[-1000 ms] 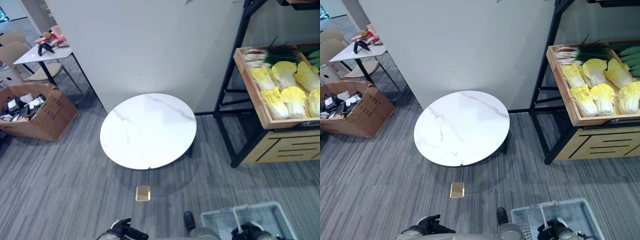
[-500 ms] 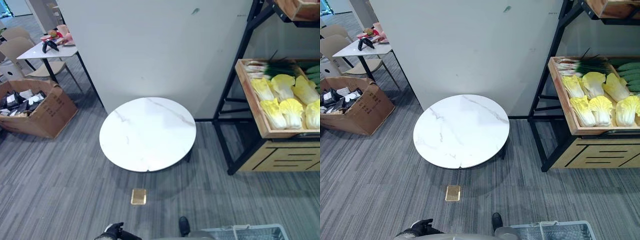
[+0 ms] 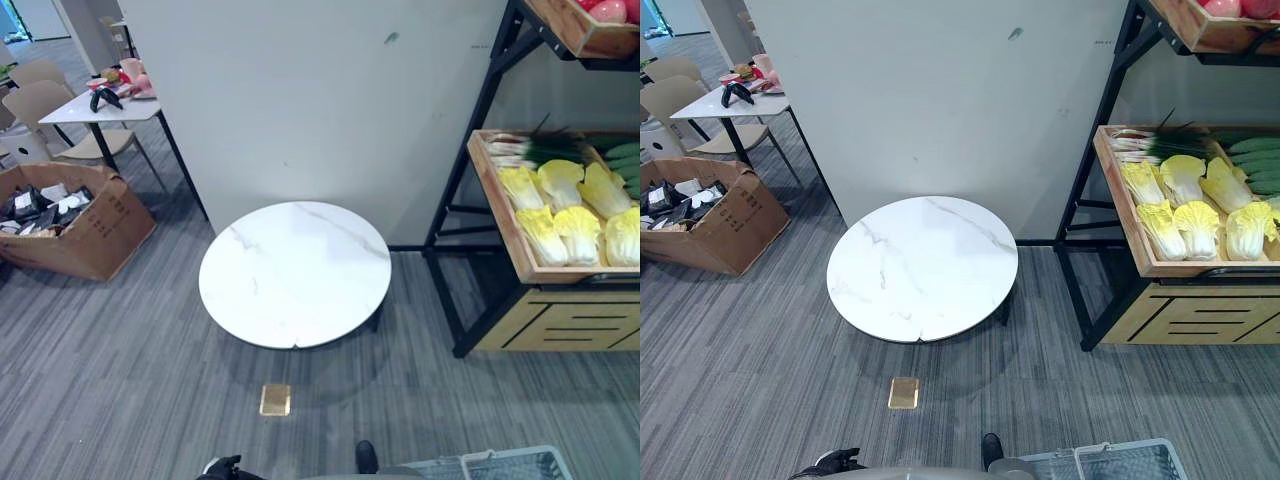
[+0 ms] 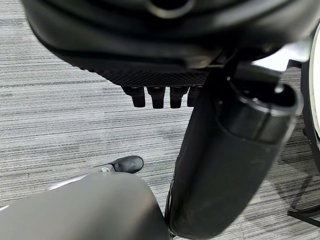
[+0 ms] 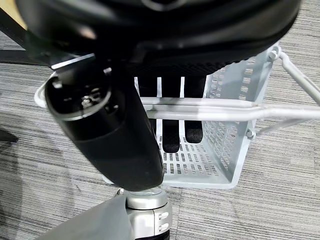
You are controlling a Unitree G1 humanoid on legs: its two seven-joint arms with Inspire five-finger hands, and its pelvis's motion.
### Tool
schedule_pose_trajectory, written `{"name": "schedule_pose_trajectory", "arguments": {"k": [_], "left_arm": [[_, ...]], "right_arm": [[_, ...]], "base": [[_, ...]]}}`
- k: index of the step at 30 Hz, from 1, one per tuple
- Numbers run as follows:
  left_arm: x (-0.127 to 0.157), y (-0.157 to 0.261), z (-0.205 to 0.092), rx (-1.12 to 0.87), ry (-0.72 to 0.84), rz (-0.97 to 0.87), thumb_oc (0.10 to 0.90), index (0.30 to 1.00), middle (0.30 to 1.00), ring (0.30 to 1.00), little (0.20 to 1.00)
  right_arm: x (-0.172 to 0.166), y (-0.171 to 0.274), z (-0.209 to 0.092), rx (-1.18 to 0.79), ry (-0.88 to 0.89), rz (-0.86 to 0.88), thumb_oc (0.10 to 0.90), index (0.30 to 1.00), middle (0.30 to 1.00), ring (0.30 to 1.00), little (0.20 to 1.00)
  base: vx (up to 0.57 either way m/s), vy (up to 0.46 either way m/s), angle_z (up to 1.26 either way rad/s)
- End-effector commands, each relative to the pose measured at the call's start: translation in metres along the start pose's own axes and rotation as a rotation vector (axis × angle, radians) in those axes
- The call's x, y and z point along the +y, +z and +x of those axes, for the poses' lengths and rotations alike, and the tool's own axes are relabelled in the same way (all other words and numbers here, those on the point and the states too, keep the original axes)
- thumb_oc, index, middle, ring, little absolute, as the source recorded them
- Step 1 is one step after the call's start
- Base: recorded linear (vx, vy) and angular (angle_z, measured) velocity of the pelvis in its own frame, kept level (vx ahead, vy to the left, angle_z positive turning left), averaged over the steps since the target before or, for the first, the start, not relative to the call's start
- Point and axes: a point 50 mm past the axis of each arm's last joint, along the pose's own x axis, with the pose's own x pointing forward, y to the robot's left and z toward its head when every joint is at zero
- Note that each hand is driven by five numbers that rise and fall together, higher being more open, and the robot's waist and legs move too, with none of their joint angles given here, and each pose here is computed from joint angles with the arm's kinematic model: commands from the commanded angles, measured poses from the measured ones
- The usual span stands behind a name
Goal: Get the vegetables into the basket
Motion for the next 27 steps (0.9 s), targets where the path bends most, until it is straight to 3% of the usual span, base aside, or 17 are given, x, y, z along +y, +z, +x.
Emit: {"name": "schedule_pose_trajectory", "arguments": {"k": [1,18,27], "left_arm": [[0.005,-0.004,0.0,0.037,0.024,0.078,0.9,1.0,1.0,1.0,1.0],[0.012,0.0,0.001,0.03,0.04,0.09,0.9,1.0,1.0,1.0,1.0],[0.021,0.027,0.001,-0.05,0.069,0.12,0.9,1.0,1.0,1.0,1.0]], "right_arm": [[-0.001,0.031,0.0,-0.116,0.014,0.031,0.4,0.3,0.3,0.3,0.3],[0.005,0.057,-0.004,-0.217,0.039,0.022,0.4,0.3,0.3,0.3,0.3],[0.006,0.089,-0.01,-0.342,0.024,0.041,0.4,0.3,0.3,0.3,0.3]], "base": [[0.0,0.0,0.0],[-0.02,0.019,-0.09],[-0.09,0.056,-0.68]]}}
